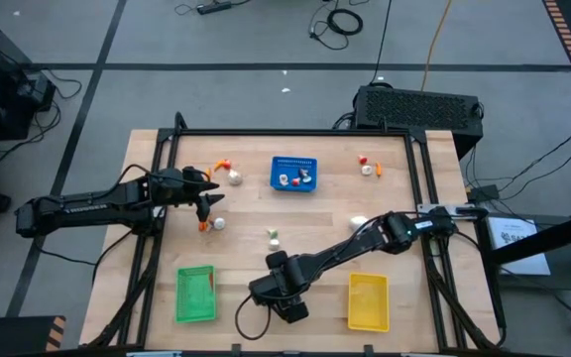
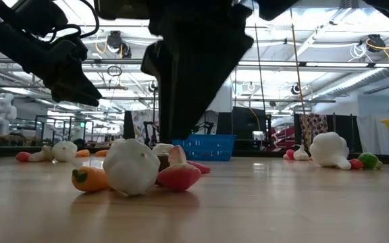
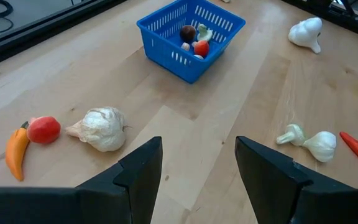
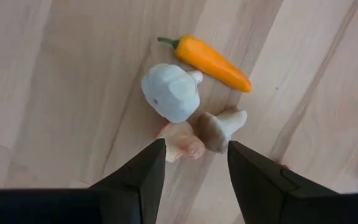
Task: Sort produce into baskets
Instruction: Put the red mushroom into the blue bin
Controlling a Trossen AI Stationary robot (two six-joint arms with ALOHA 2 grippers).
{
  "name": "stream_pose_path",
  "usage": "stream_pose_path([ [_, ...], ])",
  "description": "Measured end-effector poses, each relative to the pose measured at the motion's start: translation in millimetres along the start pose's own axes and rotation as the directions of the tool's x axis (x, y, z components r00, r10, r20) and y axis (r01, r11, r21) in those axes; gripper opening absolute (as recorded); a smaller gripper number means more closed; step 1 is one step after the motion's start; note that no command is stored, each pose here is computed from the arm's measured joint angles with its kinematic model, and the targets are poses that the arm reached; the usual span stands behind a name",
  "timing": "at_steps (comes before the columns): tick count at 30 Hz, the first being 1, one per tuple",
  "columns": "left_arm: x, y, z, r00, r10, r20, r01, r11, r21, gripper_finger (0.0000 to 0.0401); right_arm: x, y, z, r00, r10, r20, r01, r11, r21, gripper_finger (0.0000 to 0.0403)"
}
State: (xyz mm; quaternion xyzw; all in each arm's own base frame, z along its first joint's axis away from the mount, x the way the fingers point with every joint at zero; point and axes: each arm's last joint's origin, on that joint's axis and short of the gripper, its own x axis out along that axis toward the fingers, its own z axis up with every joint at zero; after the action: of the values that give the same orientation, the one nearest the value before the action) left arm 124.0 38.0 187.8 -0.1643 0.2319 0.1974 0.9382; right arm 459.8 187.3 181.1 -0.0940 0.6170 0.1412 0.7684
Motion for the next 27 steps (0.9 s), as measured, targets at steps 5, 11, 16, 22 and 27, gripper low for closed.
stream_pose_path([
  [5,0.0,0.0,0.0,1.0,0.0,0.0,0.0,1.0,0.0,0.0209,5.0,6.9,-1.4,0.999,-0.039,-0.014,0.039,0.999,0.03,0.0164],
  [11,0.0,0.0,0.0,1.0,0.0,0.0,0.0,1.0,-0.007,0.0209,5.2,5.9,-2.2,0.997,-0.07,-0.021,0.072,0.987,0.141,0.0164],
  [16,0.0,0.0,0.0,1.0,0.0,0.0,0.0,1.0,-0.009,0.0209,5.1,5.2,-2.7,0.995,-0.094,-0.026,0.097,0.957,0.274,0.0164],
  [22,0.0,0.0,0.0,1.0,0.0,0.0,0.0,1.0,-0.024,0.0209,5.1,7.3,-3.1,0.996,-0.089,-0.029,0.094,0.921,0.378,0.0164],
  [27,0.0,0.0,0.0,1.0,0.0,0.0,0.0,1.0,-0.024,0.0209,5.1,8.0,-3.2,0.996,-0.089,-0.028,0.092,0.877,0.471,0.0164],
])
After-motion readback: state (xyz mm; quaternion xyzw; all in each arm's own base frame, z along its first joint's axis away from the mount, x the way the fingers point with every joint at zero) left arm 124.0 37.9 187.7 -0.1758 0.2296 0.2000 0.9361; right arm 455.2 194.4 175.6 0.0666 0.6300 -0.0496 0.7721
